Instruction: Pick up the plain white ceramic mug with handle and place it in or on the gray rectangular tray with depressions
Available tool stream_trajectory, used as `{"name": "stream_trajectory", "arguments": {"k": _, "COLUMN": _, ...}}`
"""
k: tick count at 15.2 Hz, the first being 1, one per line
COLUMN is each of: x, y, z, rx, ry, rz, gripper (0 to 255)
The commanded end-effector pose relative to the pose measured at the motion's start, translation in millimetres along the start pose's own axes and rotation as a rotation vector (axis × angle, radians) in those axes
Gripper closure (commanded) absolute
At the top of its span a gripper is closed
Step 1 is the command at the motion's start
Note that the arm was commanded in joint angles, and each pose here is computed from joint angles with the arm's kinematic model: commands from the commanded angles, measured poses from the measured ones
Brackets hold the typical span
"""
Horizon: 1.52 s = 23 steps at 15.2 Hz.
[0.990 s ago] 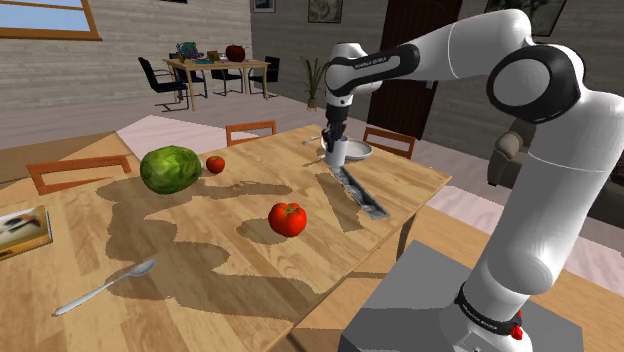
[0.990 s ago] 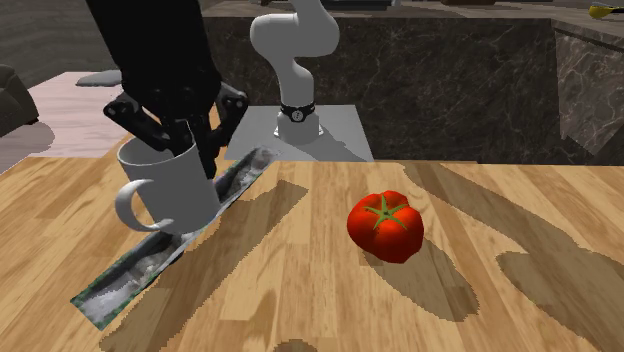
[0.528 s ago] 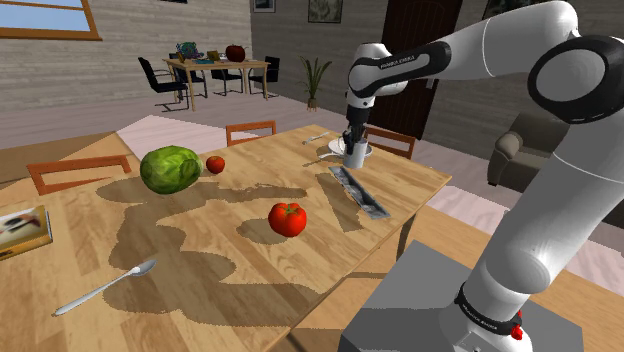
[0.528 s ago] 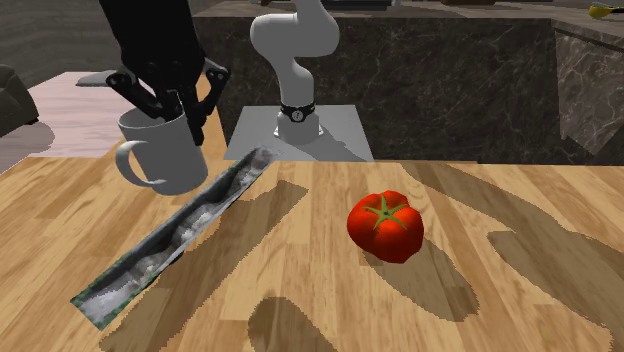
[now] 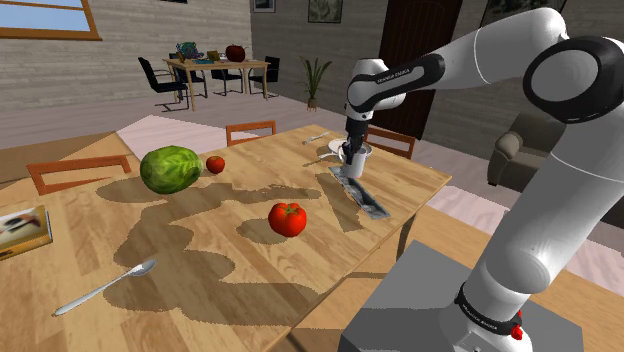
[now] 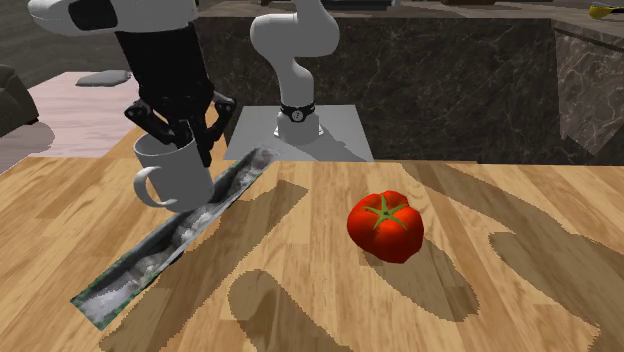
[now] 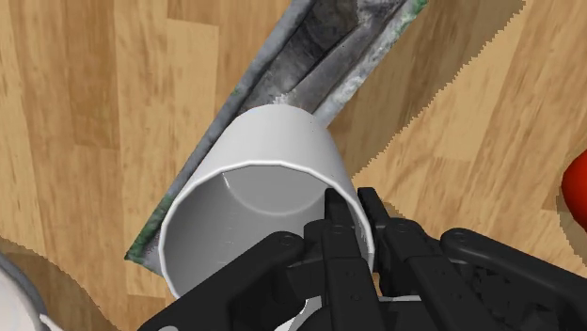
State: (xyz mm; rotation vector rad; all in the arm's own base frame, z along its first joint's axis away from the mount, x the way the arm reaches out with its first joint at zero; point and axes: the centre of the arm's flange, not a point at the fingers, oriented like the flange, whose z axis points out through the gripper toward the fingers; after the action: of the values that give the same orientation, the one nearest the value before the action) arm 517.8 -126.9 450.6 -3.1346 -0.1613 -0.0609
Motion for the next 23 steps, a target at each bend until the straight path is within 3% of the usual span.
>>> {"name": "stream_trajectory", "arguments": {"k": 1, "x": 0.0, "y": 0.0, "z": 11.3, "rx": 0.000, "ry": 0.001, "rz": 0.000, "gripper": 255}}
{"name": "stream_trajectory", "arguments": {"k": 8, "x": -1.5, "y": 0.0, "z": 48.8, "rx": 0.000, "ry": 0.001, "rz": 0.000, "gripper": 255}}
{"name": "stream_trajectory", "arguments": {"k": 16, "x": -1.5, "y": 0.0, "z": 48.8, "rx": 0.000, "ry": 0.001, "rz": 0.000, "gripper": 255}}
{"name": "stream_trajectory", "arguments": {"k": 17, "x": -1.5, "y": 0.0, "z": 48.8, "rx": 0.000, "ry": 0.001, "rz": 0.000, "gripper": 0}}
{"name": "stream_trajectory", "arguments": {"k": 22, "x": -1.5, "y": 0.0, "z": 48.8, "rx": 0.000, "ry": 0.001, "rz": 0.000, "gripper": 0}}
{"name": "stream_trajectory", "arguments": {"k": 23, "x": -1.5, "y": 0.0, "z": 35.6, "rx": 0.000, "ry": 0.001, "rz": 0.000, "gripper": 0}}
